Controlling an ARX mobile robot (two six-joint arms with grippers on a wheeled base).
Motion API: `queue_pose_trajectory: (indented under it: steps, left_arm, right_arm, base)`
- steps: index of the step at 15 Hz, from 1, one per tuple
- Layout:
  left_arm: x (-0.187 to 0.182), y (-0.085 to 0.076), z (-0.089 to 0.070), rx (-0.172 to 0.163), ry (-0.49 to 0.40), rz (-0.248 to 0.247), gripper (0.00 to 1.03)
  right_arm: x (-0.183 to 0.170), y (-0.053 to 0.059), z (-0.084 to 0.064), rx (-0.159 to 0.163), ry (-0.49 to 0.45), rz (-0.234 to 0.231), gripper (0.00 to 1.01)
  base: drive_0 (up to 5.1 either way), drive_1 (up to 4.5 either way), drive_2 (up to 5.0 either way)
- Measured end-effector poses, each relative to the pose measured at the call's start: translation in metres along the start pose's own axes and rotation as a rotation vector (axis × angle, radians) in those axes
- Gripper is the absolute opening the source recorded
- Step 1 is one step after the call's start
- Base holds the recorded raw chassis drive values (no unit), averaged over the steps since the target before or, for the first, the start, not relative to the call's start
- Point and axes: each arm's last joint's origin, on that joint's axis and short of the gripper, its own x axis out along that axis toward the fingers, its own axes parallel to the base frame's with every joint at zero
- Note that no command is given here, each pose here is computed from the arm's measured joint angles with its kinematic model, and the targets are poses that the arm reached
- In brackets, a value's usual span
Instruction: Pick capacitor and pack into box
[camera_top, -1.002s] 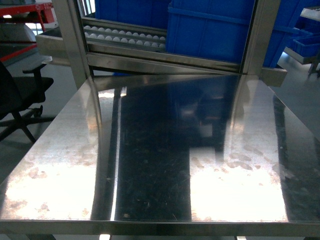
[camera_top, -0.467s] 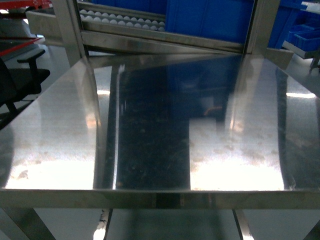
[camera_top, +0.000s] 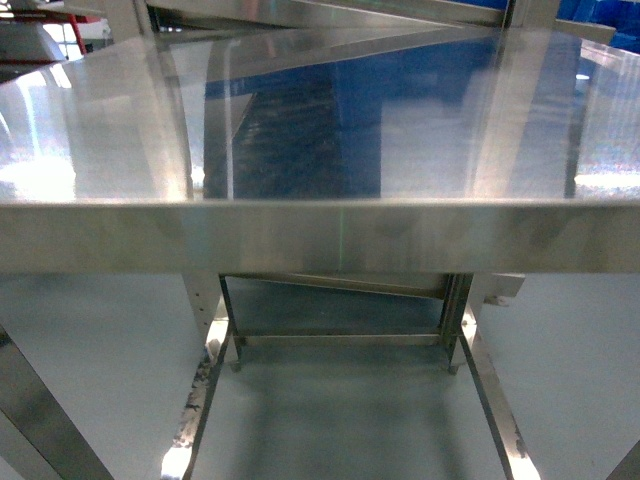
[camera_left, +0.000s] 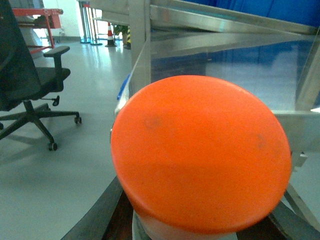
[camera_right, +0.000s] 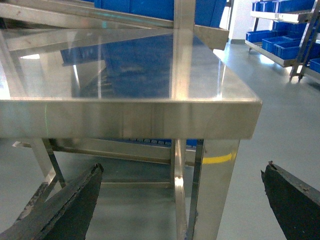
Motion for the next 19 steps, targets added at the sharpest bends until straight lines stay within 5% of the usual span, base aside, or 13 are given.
queue_pose_trajectory:
  steps: [19]
  left_arm:
    - [0.0000, 0.0000, 0.0000, 0.000, 0.000, 0.000, 0.44]
  right_arm:
    - [0.0000, 0.0000, 0.0000, 0.000, 0.000, 0.000, 0.98]
  base:
    - [0.0, 0.00, 0.0]
